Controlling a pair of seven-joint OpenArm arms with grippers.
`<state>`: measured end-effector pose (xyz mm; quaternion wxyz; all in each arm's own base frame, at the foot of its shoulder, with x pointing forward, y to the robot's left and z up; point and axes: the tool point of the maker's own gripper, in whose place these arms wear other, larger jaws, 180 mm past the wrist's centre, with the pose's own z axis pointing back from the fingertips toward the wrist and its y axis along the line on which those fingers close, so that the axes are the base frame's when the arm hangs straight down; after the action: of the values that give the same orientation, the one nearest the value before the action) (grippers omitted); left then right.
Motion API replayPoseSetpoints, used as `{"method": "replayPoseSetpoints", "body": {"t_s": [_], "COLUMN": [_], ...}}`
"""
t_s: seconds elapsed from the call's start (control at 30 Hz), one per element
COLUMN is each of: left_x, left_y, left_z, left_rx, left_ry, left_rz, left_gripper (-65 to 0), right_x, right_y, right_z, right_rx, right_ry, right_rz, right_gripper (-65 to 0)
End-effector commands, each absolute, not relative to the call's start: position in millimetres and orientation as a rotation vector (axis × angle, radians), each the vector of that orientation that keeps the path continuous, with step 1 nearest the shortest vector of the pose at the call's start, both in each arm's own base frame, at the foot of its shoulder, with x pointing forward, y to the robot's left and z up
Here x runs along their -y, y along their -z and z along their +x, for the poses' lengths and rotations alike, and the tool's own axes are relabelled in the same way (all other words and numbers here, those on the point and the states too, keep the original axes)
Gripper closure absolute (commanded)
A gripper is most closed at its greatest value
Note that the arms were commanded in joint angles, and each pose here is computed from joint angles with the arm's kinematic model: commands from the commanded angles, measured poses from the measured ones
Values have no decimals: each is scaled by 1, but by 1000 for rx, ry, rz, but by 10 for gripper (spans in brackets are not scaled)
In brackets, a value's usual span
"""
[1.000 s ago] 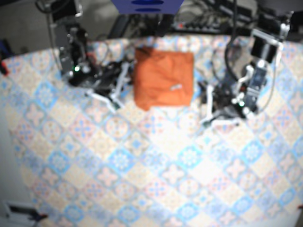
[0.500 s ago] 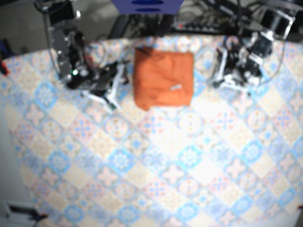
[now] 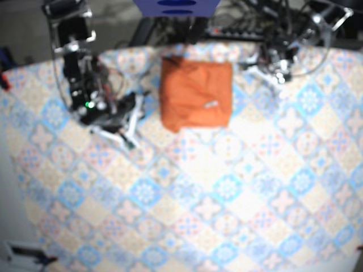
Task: Fold the T-shirt properly
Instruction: 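Open both grippers and release the folded orange square, then grasp the folded shirt's edge with the right gripper and lift it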
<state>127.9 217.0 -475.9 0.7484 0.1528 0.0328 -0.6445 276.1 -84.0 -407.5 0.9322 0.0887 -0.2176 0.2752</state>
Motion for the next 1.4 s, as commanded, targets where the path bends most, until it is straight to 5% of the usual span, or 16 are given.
{"method": "replayPoseSetpoints", "body": {"t_s": [0.0, 0.93, 1.13, 1.37], "left_x": [-205, -115, -100, -98], "left_y": [482, 452, 456, 455], "left_z": [104, 114, 116, 123], "left_rx": [-106, 84, 98, 111], "left_ry": [1445, 1660, 1676, 1682], "left_rz": [241, 175, 158, 170], "left_gripper": [-227, -222, -121, -104], "right_x": [84, 67, 49, 31], "right_y": [398, 401, 403, 400], "right_z": [288, 310, 317, 324], "right_rx": [485, 466, 457, 463], "right_ry": [-567, -690, -724, -775], "right_rz": [179, 107, 122, 109], "right_gripper": [-254, -254, -254, -254]}}
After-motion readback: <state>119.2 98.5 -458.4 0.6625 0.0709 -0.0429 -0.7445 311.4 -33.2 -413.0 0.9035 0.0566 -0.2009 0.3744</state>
